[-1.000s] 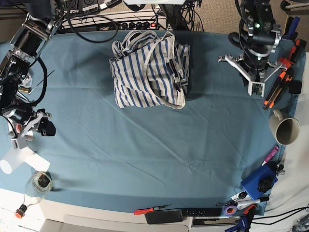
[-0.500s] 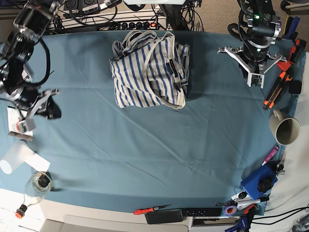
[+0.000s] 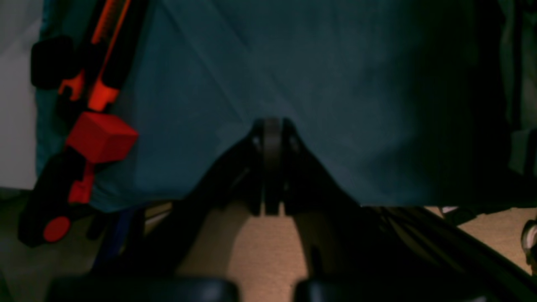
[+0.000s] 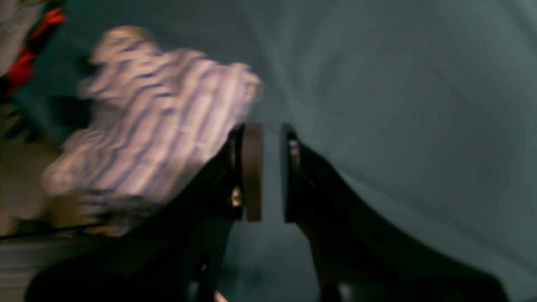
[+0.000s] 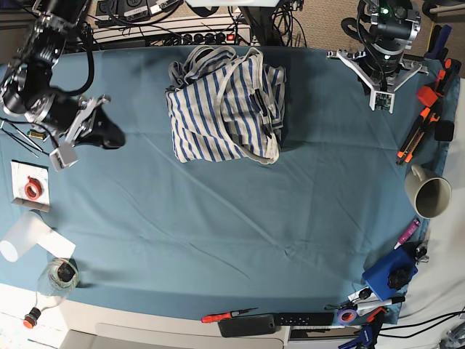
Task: Fold the T-shirt properly
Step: 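Reach the right gripper to the bundle's side and push it inward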
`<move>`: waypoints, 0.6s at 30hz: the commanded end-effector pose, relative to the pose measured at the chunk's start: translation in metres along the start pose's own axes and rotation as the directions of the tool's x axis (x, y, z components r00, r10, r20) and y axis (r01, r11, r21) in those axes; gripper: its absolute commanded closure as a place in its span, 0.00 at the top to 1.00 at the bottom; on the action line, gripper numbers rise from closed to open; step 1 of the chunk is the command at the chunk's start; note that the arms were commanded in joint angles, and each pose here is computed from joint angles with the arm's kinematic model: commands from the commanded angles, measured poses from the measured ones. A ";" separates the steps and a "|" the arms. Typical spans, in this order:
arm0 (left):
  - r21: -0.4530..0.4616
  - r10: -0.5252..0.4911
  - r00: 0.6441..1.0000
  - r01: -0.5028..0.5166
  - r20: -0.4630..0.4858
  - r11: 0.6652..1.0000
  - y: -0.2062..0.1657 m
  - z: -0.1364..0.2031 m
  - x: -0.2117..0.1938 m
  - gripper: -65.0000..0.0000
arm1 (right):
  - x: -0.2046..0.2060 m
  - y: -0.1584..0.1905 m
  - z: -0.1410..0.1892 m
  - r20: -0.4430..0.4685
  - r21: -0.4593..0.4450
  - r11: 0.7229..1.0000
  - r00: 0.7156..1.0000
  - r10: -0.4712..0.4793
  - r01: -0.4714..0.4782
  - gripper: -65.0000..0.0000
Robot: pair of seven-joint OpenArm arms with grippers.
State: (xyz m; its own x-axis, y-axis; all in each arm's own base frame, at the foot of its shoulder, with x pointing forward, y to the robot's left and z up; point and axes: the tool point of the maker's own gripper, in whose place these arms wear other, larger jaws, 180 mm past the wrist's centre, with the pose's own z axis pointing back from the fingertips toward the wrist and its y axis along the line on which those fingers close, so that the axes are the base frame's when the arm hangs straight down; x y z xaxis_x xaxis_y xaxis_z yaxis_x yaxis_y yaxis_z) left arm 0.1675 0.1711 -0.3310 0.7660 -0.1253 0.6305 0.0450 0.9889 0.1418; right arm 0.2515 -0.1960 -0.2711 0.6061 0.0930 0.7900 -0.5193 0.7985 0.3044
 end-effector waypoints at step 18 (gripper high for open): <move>0.022 -0.018 0.999 0.017 0.033 1.000 0.004 0.004 0.007 0.00 | -0.081 0.115 -0.076 -0.291 0.367 0.930 0.946 0.141 -0.026 0.13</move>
State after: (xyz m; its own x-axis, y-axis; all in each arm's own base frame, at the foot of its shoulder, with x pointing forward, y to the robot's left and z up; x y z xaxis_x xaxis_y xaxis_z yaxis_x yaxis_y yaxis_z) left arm 0.1678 0.1738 -0.3305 0.7648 -0.1357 0.6298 0.0433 0.9862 0.1599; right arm 0.1846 -0.0638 -0.3460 0.6850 0.3806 0.6212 -0.7135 0.5228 0.4665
